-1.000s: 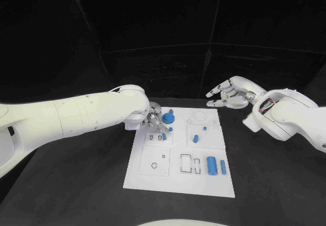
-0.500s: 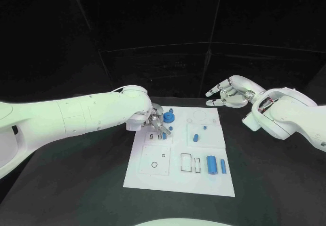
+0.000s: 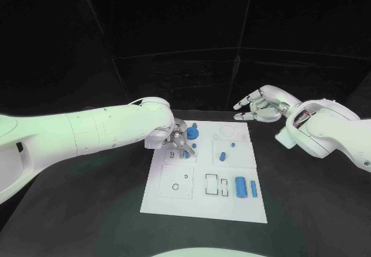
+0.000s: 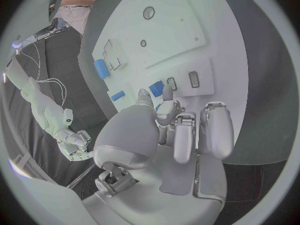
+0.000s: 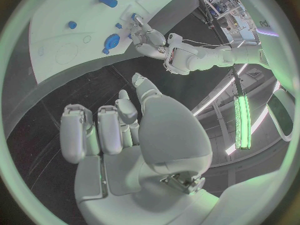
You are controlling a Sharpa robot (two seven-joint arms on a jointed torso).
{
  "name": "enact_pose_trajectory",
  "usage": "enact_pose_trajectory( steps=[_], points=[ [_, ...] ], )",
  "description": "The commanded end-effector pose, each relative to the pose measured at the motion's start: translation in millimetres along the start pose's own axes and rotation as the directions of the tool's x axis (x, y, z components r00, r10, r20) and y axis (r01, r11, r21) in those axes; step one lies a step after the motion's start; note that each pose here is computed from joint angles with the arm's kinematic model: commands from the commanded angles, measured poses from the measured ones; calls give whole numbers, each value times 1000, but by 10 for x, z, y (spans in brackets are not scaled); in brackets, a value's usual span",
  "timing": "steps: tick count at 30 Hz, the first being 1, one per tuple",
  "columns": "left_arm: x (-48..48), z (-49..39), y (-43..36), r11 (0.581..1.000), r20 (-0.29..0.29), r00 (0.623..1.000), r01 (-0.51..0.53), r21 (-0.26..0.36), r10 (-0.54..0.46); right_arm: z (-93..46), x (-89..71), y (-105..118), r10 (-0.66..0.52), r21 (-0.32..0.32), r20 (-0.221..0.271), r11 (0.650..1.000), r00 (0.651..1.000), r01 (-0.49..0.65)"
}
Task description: Assemble the parts on the task board
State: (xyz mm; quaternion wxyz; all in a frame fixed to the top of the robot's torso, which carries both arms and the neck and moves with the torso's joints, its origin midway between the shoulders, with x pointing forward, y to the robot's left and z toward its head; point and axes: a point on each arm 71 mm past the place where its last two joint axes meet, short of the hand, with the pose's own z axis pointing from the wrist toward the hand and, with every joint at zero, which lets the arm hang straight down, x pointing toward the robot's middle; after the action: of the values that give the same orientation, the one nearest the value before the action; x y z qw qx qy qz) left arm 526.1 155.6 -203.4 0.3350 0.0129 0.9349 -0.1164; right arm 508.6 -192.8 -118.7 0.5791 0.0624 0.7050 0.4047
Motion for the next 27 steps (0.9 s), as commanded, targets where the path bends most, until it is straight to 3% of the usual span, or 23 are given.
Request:
enact_pose_trajectory(
  steps=[1, 27],
  points=[
    [-7, -2, -13, 1000, 4, 1000, 5, -2, -5, 8, -3, 13, -3, -4, -6, 1000, 1000, 3],
    [14, 0, -48, 1000, -17, 1000, 23, 14, -23, 29, 14, 9, -12, 4, -22, 1000, 1000, 12]
  ],
)
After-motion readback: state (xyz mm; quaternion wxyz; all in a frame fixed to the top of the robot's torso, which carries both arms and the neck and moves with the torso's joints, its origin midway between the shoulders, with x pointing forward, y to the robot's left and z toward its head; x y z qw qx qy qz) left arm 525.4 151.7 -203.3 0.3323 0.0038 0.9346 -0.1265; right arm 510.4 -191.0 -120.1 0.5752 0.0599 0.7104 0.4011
